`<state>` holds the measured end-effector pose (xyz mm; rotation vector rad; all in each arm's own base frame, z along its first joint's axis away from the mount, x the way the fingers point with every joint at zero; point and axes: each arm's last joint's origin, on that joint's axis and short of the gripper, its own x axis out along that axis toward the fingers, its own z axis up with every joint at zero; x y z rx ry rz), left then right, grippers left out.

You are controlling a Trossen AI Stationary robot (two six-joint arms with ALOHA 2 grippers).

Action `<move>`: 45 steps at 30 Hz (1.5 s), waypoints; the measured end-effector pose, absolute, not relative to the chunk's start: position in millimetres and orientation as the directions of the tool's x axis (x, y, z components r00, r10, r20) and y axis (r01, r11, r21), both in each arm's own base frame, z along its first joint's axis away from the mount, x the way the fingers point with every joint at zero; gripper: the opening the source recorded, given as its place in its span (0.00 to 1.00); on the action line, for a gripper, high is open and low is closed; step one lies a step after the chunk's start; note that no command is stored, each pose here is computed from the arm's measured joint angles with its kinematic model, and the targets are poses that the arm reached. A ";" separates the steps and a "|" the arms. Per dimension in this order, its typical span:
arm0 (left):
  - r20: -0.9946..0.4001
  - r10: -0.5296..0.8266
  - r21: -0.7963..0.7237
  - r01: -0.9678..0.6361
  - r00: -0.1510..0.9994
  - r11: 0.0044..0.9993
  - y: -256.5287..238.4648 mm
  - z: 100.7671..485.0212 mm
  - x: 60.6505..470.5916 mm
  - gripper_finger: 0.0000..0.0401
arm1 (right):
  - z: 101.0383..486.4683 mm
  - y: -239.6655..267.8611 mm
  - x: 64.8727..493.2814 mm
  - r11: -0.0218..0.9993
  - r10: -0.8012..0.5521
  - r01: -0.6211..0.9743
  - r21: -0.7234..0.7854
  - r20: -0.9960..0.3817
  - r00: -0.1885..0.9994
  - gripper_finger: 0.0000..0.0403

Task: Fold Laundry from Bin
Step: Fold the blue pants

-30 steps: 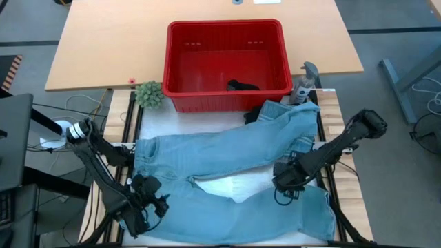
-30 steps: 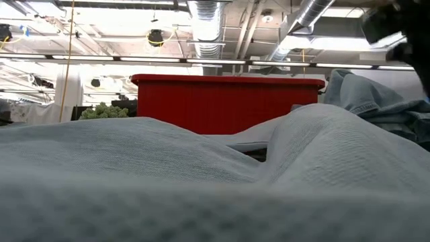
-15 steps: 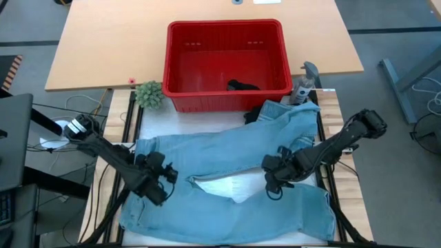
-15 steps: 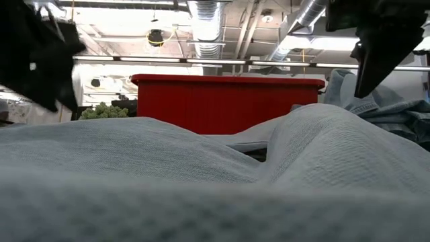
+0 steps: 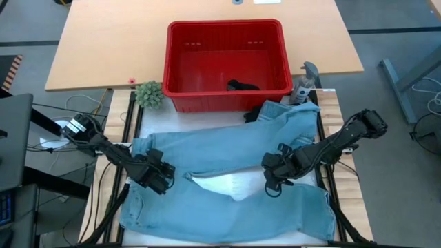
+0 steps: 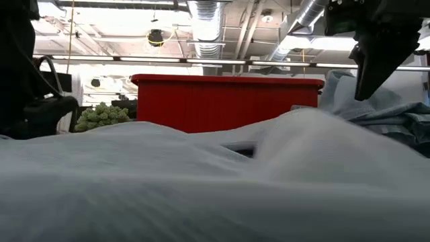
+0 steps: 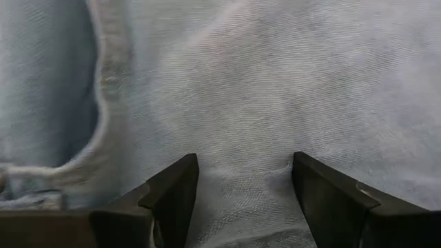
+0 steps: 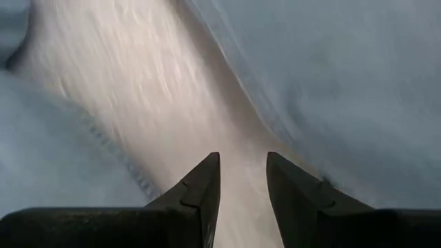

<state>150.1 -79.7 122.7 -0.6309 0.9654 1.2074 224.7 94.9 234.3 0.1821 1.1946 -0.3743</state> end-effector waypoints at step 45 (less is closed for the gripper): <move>-0.873 0.483 0.189 -0.960 -0.069 0.205 -80.3 147.6 153.7 0.56 | 149.3 163.1 127.9 0.956 0.157 0.255 0.148 -0.987 -0.015 0.32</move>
